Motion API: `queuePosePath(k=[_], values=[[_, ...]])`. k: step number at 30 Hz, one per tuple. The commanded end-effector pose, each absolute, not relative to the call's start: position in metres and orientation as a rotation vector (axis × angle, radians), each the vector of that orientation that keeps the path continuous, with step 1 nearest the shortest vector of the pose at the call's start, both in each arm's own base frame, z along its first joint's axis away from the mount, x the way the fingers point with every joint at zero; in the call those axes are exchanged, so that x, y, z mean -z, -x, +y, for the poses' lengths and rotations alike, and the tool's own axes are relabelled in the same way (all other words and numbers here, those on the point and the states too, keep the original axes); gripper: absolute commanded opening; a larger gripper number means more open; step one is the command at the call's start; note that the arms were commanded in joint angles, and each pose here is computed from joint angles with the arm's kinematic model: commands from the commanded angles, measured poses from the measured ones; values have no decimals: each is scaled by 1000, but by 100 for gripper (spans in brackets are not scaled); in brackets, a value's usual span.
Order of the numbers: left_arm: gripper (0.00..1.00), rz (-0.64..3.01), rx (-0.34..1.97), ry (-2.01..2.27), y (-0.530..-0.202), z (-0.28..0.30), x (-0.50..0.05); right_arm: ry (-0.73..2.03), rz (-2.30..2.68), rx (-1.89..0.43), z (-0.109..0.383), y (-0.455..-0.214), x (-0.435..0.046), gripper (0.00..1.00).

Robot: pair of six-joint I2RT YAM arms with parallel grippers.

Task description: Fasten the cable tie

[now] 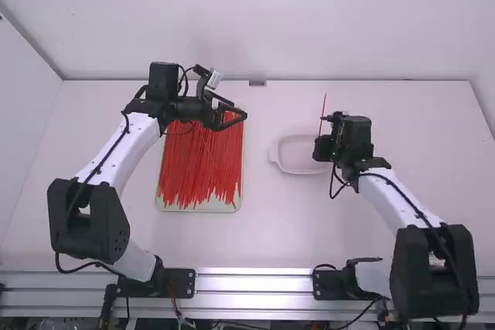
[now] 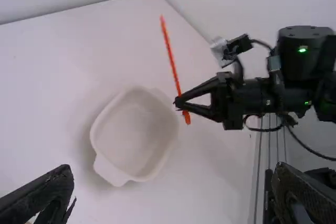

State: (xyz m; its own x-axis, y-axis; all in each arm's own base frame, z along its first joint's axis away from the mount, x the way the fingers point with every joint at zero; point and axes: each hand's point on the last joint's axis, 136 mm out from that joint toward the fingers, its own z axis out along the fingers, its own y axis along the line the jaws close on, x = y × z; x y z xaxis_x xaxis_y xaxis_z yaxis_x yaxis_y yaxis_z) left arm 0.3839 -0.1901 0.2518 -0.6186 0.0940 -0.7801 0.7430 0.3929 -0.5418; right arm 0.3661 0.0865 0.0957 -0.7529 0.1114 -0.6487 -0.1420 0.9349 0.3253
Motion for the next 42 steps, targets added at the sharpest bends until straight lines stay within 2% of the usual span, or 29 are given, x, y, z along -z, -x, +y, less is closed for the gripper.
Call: queuePosePath(k=[1,8,17,18,19,21,22,24,27,28,29,33,42], values=[[99,1980,1283,-733,-377,-194,-247,23,2408,-489,91,-372,-86,0],[99,1987,1287,-730,-376,-193,-246,12,2485,-484,92,-386,-58,0],[99,1986,1287,-730,-376,-194,-246,17,2507,-483,94,-399,-48,0],[99,1987,1286,-730,-376,-193,-246,20,2509,-482,96,-399,-48,11],[99,1986,1287,-730,-376,-194,-246,21,2509,-482,97,-399,-48,14],[99,1986,1286,-730,-377,-193,-246,36,2501,-479,99,-400,-49,28],[99,1986,1286,-730,-377,-193,-246,39,2497,-480,100,-400,-50,56],[99,1987,1286,-730,-376,-193,-246,40,2495,-481,100,-400,-50,68],[99,1986,1285,-730,-377,-193,-246,26,2499,-478,96,-400,-50,72],[99,1985,1286,-730,-377,-193,-246,23,2500,-478,95,-400,-50,79],[99,1986,1282,-725,-378,-191,-246,21,2500,-479,94,-400,-50,98],[99,1986,1280,-719,-377,-189,-248,-9,2503,-494,91,-398,-54,98],[99,1947,1259,-725,-363,-188,-276,15,2493,-506,94,-377,-114,98]])
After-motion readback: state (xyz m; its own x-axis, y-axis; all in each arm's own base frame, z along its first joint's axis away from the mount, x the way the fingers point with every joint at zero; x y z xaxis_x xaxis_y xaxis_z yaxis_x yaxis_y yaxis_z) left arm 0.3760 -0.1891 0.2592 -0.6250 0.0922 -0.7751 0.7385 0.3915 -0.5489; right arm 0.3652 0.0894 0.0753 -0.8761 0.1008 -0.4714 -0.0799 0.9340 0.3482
